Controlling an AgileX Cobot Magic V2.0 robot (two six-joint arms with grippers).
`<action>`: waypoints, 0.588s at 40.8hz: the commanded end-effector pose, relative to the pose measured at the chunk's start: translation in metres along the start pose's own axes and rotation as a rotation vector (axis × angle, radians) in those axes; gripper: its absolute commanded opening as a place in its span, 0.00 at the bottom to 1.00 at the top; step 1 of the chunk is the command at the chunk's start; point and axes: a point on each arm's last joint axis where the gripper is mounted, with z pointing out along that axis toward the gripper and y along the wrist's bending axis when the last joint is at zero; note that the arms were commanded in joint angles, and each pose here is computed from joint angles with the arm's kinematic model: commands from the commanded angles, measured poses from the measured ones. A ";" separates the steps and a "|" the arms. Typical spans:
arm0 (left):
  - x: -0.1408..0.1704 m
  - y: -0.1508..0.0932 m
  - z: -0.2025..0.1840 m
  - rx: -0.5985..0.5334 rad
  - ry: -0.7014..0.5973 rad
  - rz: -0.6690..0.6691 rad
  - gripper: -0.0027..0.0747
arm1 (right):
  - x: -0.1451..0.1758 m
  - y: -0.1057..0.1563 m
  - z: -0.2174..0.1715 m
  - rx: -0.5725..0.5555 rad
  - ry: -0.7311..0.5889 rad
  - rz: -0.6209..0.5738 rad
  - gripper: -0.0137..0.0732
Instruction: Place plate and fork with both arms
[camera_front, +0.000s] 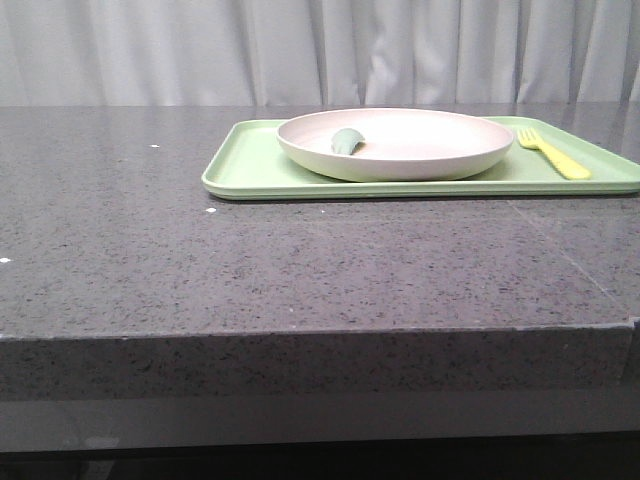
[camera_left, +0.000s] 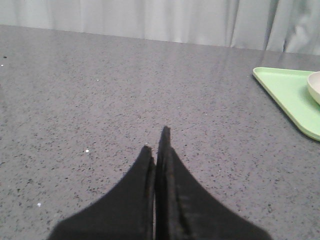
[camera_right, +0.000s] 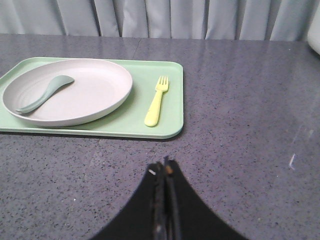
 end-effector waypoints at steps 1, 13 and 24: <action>-0.003 0.000 -0.004 0.000 -0.113 -0.003 0.01 | -0.015 0.000 -0.002 0.002 -0.102 -0.019 0.02; 0.024 0.003 0.001 -0.001 -0.153 -0.003 0.01 | -0.015 0.000 -0.002 0.002 -0.101 -0.019 0.02; 0.034 0.004 0.005 -0.002 -0.159 -0.003 0.01 | -0.015 0.000 -0.002 0.002 -0.101 -0.019 0.02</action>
